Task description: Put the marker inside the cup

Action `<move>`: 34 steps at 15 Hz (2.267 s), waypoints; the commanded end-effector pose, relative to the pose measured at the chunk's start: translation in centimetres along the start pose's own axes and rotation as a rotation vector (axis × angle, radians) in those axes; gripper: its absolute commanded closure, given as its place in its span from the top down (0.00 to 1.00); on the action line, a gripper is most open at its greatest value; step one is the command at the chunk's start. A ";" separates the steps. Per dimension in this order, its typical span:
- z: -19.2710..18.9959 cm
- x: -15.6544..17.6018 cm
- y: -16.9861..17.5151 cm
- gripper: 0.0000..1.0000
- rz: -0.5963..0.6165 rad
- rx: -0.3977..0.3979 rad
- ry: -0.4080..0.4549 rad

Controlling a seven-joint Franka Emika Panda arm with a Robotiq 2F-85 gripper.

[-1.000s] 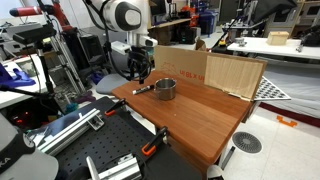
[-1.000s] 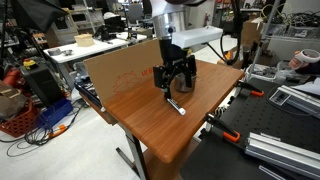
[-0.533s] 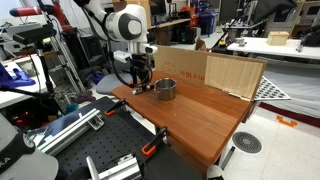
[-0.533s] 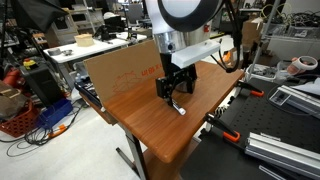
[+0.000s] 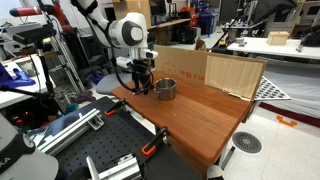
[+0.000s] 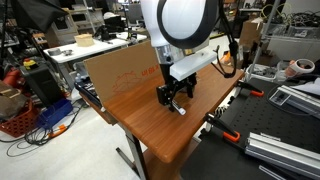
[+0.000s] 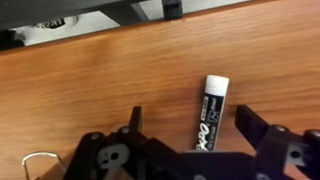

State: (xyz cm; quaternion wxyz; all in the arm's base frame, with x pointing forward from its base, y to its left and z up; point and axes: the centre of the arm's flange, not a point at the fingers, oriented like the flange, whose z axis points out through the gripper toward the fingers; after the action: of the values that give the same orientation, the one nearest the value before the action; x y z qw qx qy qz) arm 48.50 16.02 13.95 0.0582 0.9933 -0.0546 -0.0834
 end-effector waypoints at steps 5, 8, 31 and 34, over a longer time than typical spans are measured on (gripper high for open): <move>1.0 1.1 -1.0 0.59 0.003 -0.055 0.029; 0.9 1.2 -1.1 0.34 0.003 -0.055 0.027; -10.3 0.5 -0.5 0.06 -0.040 0.015 0.141; -12.7 0.6 1.0 0.06 -0.013 0.024 0.193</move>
State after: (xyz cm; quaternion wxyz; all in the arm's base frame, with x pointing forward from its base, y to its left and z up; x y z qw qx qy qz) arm 51.94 17.49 24.52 0.0458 0.9980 -0.0435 -0.0013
